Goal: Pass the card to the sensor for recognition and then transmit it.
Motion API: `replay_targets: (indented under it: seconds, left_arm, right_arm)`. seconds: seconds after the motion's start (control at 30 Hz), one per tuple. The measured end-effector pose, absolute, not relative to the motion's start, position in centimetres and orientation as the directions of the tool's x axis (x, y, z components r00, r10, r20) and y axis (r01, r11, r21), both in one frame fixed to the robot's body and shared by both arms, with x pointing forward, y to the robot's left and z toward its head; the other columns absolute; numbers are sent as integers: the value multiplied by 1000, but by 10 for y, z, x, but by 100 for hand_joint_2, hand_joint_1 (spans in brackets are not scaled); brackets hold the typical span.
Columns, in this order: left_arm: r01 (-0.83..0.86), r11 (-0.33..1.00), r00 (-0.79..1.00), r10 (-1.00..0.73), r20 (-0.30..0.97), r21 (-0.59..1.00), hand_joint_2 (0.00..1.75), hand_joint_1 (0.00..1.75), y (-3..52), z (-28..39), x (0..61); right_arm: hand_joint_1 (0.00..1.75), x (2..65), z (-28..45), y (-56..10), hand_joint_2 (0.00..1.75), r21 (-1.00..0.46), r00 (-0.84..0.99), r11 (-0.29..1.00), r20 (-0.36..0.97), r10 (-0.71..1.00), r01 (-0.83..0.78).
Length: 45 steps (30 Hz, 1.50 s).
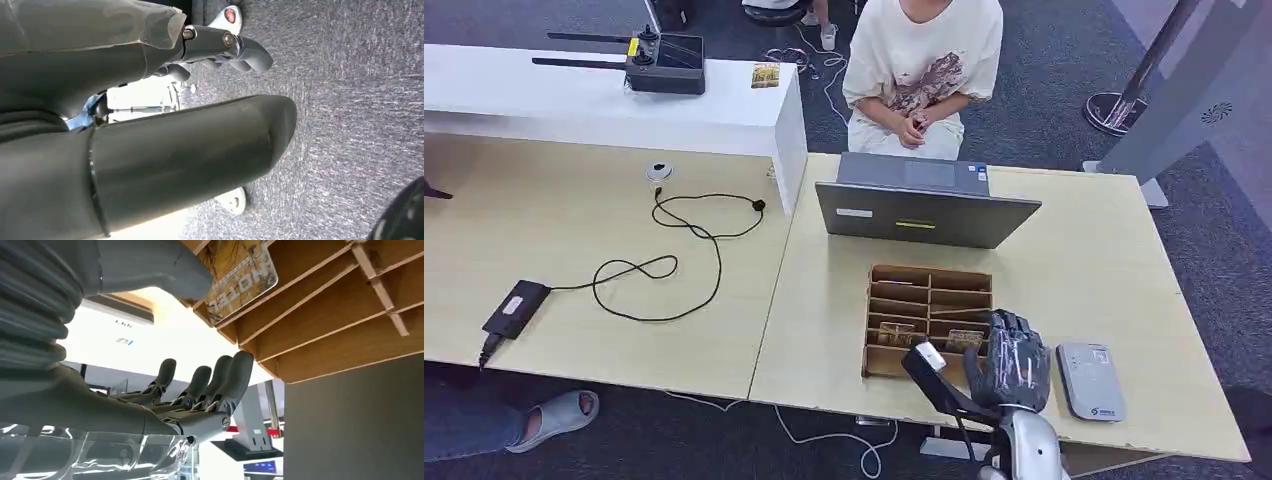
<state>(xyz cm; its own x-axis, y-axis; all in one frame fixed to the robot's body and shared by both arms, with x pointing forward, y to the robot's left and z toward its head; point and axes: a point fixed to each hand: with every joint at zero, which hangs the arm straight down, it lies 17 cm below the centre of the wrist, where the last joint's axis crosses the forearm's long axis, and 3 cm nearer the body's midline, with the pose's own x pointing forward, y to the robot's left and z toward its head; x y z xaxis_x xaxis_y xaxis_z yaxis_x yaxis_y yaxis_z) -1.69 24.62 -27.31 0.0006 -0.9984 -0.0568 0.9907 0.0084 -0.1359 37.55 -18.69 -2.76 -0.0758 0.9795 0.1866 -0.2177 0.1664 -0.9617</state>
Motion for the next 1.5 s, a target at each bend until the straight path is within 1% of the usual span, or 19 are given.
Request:
replay_targets:
  seconds: [0.1, 0.17, 0.2, 0.33, 0.43, 0.6, 0.7, 0.83, 0.87, 0.9, 0.97, 1.03, 1.07, 1.13, 1.17, 1.2, 1.27, 1.37, 1.5]
  left_arm:
    - [991, 9, 1, -998, -57, -136, 0, 0, 246, -273, -17]
    - [991, 9, 1, -998, -57, -136, 0, 0, 246, -273, -17]
    - [991, 9, 1, -998, -57, -136, 0, 0, 246, -273, -17]
    - [991, 8, 1, -998, -57, -135, 0, 0, 246, -273, -17]
    - [991, 8, 1, -998, -57, -135, 0, 0, 246, -273, -17]
    - [991, 8, 1, -998, -57, -135, 0, 0, 246, -273, -17]
    - [991, 8, 1, -999, -54, -135, 0, 0, 246, -273, -17]
    - [991, 8, 1, -999, -54, -135, 0, 0, 246, -273, -17]
    - [991, 7, 0, -999, -53, -134, 0, 0, 246, -273, -17]
    - [991, 7, 0, -999, -53, -134, 0, 0, 246, -273, -17]
    - [991, 6, -1, -999, -52, -134, 0, 0, 246, -273, -17]
    - [991, 4, -3, -999, -52, -134, 0, 0, 246, -273, -17]
    - [991, 2, -5, -999, -51, -134, 0, 0, 246, -273, -17]
    - [991, 0, -6, -999, -51, -134, 0, 0, 246, -273, -17]
    - [991, 0, -7, -999, -51, -134, 0, 0, 246, -273, -17]
    - [991, 0, -7, -999, -51, -134, 0, 0, 246, -273, -17]
    - [991, 0, -7, -999, -50, -134, 0, 0, 246, -273, -17]
    - [991, 0, -7, -999, -49, -134, 0, 0, 246, -273, -17]
    - [991, -1, -8, -999, -49, -133, 0, 0, 246, -273, -17]
  right_arm:
    - [79, 375, -29, -184, 175, -960, -79, 166, 188, 979, -223]
    - [75, 376, -30, -183, 175, -960, -83, 164, 187, 979, -227]
    - [77, 376, -30, -182, 175, -960, -86, 163, 186, 979, -228]
    - [75, 380, -30, -182, 175, -960, -90, 159, 184, 979, -231]
    - [80, 380, -33, -182, 175, -959, -90, 156, 181, 979, -236]
    - [80, 381, -36, -182, 175, -958, -91, 152, 179, 980, -243]
    - [84, 381, -38, -183, 175, -957, -90, 151, 178, 980, -248]
    - [84, 381, -40, -183, 175, -956, -89, 150, 177, 980, -253]
    - [80, 381, -40, -183, 175, -956, -89, 150, 177, 980, -253]
    - [87, 381, -40, -183, 175, -956, -89, 150, 177, 980, -253]
    - [86, 381, -40, -183, 175, -956, -89, 150, 177, 980, -254]
    - [96, 381, -40, -183, 175, -956, -89, 150, 177, 980, -254]
    - [98, 381, -40, -183, 175, -956, -89, 150, 177, 980, -254]
    - [115, 381, -40, -183, 175, -956, -88, 150, 177, 980, -254]
    - [115, 381, -40, -183, 175, -956, -88, 149, 177, 980, -254]
    - [126, 381, -40, -183, 175, -956, -88, 149, 177, 980, -254]
    - [127, 381, -40, -183, 175, -955, -88, 149, 177, 980, -255]
    - [138, 381, -40, -183, 175, -955, -88, 150, 177, 980, -255]
    - [138, 381, -40, -183, 175, -955, -88, 150, 178, 980, -255]
